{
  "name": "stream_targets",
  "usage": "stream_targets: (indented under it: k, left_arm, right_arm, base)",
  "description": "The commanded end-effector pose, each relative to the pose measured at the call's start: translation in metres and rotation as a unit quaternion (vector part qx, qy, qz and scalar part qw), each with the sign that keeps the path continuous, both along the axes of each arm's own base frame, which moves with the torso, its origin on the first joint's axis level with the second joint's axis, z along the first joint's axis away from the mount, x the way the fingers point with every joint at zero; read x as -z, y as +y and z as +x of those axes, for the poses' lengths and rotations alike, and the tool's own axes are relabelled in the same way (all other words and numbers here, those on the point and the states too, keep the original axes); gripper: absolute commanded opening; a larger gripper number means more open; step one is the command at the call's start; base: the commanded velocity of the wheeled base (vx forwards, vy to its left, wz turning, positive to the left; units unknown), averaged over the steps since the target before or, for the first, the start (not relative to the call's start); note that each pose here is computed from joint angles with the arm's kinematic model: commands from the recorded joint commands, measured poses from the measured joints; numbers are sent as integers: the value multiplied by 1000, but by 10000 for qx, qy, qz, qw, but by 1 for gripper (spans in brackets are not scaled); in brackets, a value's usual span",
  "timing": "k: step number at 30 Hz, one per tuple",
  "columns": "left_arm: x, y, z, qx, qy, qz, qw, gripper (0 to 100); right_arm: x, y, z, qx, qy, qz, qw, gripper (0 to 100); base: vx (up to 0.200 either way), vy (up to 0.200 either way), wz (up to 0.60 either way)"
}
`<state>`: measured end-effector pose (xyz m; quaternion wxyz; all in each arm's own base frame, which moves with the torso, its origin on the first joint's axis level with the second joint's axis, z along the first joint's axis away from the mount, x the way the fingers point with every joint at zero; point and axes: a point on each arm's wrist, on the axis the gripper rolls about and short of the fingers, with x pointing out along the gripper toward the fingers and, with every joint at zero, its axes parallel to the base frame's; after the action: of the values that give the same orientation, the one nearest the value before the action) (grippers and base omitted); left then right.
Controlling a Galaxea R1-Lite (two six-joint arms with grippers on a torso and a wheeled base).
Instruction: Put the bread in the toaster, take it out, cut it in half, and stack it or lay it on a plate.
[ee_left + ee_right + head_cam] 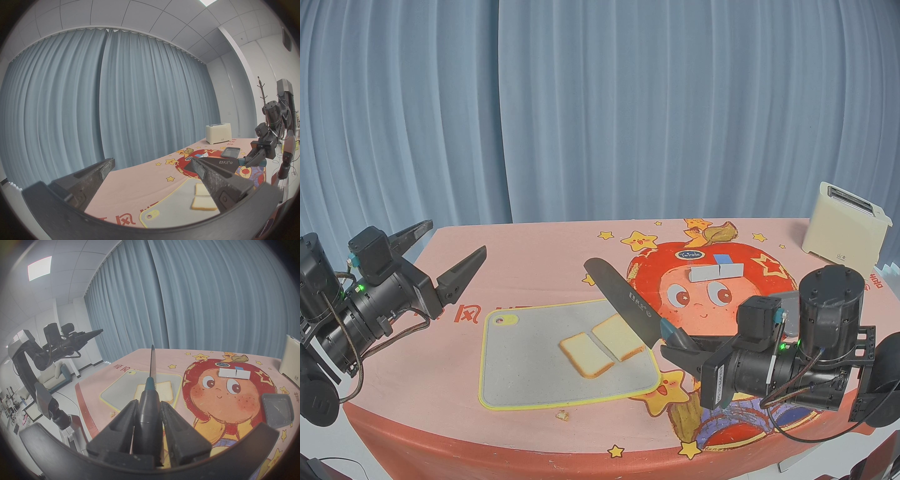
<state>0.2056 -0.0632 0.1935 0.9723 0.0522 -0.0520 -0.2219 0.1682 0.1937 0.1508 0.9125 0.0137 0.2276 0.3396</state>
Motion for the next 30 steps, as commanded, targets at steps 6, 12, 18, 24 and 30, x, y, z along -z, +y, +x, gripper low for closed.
stream_targets:
  k: [6,12,18,24,30]
  left_arm:
    - [6,15,-6,-295,100,28,9995,100]
    - [5,30,-10,-670,42,9,9977,100]
    - [4,36,-21,-785,-19,-2,9969,100]
    - [5,39,-35,-815,-71,-14,9966,100]
    - [5,40,-48,-770,-154,-29,9969,100]
  right_arm:
    - [0,-1,0,1,-17,-7,10000,0]
    - [0,-4,2,52,-15,-16,10000,0]
    - [-4,-5,0,34,-75,43,10000,0]
    - [-5,-6,0,38,-90,49,9999,0]
    - [-7,-6,-3,-1,-117,76,9999,0]
  base:
    - [0,0,0]
    - [0,0,0]
    - [0,0,0]
    - [0,0,0]
    - [0,0,0]
